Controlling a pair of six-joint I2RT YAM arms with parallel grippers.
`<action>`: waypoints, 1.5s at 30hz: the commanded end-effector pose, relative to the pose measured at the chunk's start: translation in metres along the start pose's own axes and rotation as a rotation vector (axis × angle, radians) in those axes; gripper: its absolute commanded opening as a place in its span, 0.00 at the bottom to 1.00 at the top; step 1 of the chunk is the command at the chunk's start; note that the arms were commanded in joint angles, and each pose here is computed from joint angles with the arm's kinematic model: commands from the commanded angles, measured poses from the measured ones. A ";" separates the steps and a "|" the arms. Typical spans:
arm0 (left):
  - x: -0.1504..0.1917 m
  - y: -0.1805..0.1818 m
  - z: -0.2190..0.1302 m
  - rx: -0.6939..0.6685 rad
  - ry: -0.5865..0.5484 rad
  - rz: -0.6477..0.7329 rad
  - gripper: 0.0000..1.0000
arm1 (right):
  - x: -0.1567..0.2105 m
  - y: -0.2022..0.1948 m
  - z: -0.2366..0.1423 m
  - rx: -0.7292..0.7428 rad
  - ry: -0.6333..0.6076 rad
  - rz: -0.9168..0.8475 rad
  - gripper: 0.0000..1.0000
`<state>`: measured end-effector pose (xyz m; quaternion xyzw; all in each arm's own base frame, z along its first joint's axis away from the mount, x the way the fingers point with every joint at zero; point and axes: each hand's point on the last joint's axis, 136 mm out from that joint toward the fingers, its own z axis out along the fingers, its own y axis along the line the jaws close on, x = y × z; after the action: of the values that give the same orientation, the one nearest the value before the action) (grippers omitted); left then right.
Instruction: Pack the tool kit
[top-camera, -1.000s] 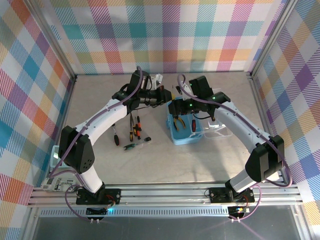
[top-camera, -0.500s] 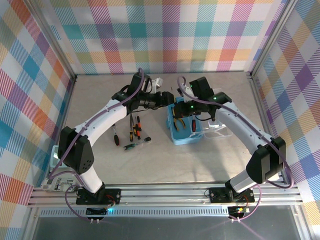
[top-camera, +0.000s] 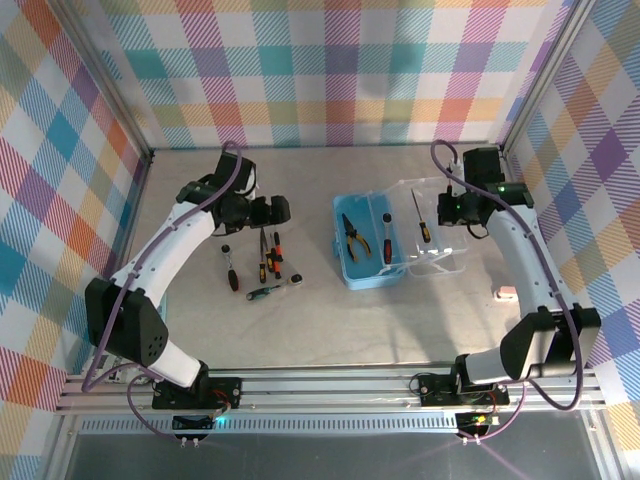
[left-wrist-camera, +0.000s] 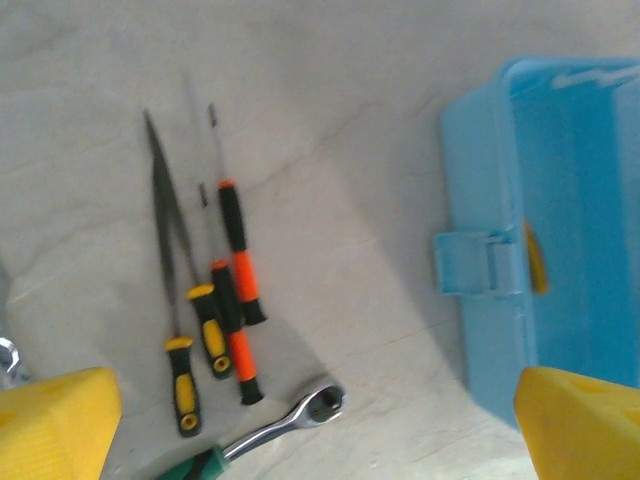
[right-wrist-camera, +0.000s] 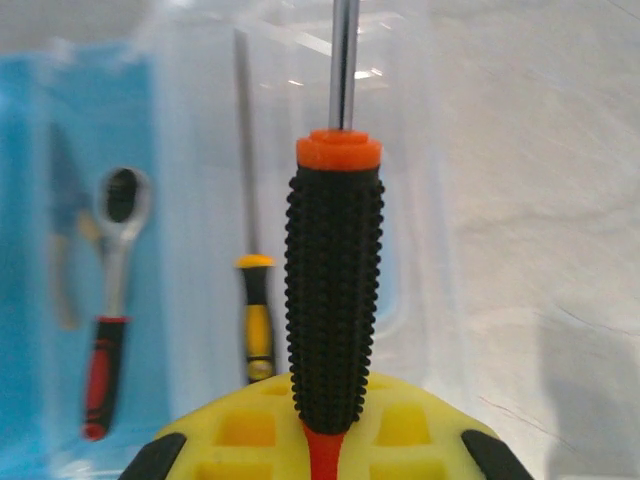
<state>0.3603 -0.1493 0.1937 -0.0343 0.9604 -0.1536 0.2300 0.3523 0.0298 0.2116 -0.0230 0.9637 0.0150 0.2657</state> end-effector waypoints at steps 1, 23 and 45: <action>0.017 0.019 0.005 -0.088 0.051 0.011 1.00 | 0.014 -0.028 0.018 0.130 0.081 -0.038 0.00; 0.027 0.020 0.022 -0.084 0.108 0.010 1.00 | 0.026 -0.022 0.077 0.081 0.191 -0.079 0.08; 0.034 0.032 0.026 -0.139 0.128 0.009 1.00 | -0.008 0.046 -0.012 -0.140 -0.009 -0.152 0.99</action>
<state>0.3500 -0.1361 0.1583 -0.0425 0.9761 -0.1073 0.1840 0.3633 0.0491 0.1966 -0.0915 0.9656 0.0086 0.2431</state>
